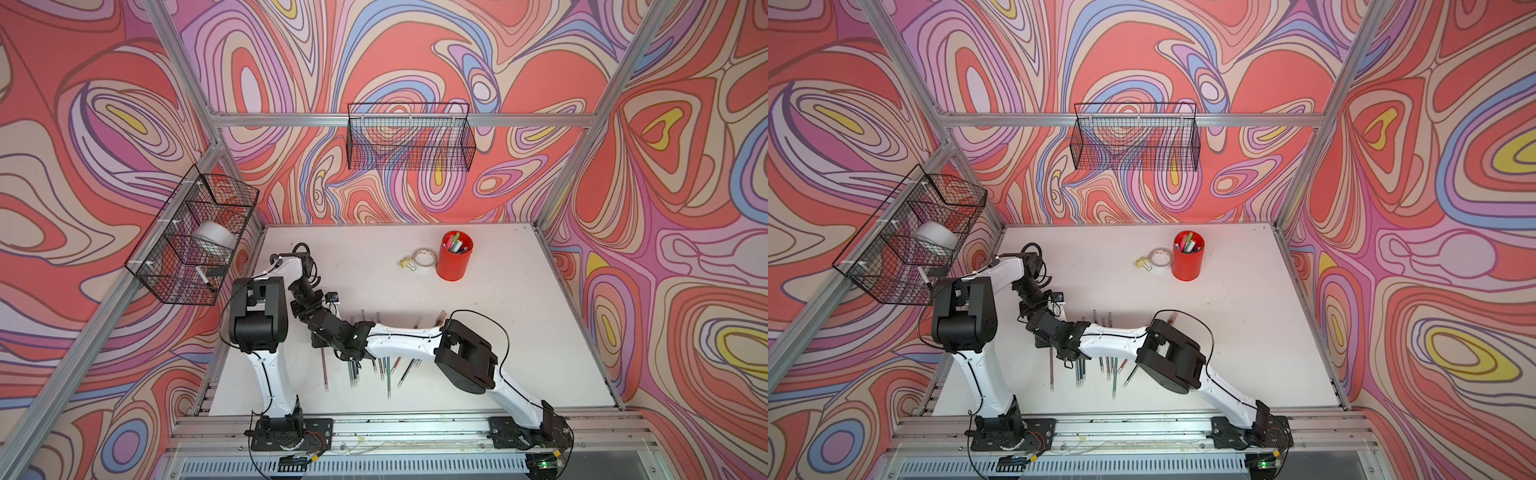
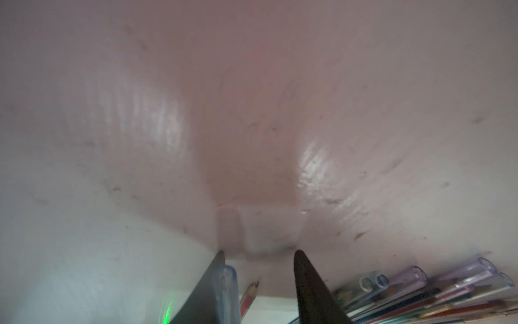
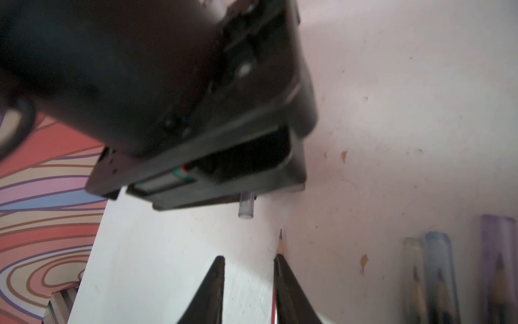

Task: Remove the protective cover of the pencils
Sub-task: Place the protective sleeve at the center of the board, then pick up the pencil from the center of the board.

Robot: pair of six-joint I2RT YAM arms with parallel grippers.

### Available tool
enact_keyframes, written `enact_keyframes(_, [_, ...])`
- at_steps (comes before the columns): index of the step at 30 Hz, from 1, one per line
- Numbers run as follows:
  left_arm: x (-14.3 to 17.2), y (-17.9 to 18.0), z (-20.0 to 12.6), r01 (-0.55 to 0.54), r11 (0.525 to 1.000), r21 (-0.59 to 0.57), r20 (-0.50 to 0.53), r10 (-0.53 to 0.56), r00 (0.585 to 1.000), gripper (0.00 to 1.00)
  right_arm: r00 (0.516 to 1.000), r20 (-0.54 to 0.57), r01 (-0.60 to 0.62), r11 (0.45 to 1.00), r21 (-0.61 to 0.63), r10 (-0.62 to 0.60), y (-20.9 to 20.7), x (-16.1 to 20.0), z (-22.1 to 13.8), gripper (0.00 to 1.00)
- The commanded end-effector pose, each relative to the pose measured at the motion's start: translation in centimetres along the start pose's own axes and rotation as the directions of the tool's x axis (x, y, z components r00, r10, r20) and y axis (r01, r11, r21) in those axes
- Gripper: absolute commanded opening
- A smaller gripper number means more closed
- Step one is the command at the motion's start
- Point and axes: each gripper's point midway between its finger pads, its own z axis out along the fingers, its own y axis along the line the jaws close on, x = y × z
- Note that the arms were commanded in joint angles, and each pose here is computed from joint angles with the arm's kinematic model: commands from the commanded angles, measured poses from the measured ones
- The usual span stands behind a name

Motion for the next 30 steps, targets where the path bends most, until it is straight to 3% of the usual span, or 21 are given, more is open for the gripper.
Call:
enact_keyframes(1, [0.6, -0.1, 0.9, 0.001, 1.000, 0.005, -0.044, -0.001, 0.999, 0.42, 1.000, -0.001, 0.012, 1.000, -0.023, -0.012, -0.2, 0.5, 1.5, 0.34])
enact_keyframes(12, [0.9, -0.3, 1.0, 0.008, 1.000, 0.019, -0.054, -0.007, 0.999, 0.42, 1.000, -0.021, 0.001, 0.998, 0.060, 0.001, -1.7, 0.7, 4.4, 0.29])
enact_keyframes(30, [0.7, 0.4, 0.4, 0.010, 1.000, -0.023, -0.027, -0.010, 1.000, 0.41, 1.000, 0.001, 0.001, 0.990, 0.144, -0.001, -4.1, 0.5, 3.2, 0.19])
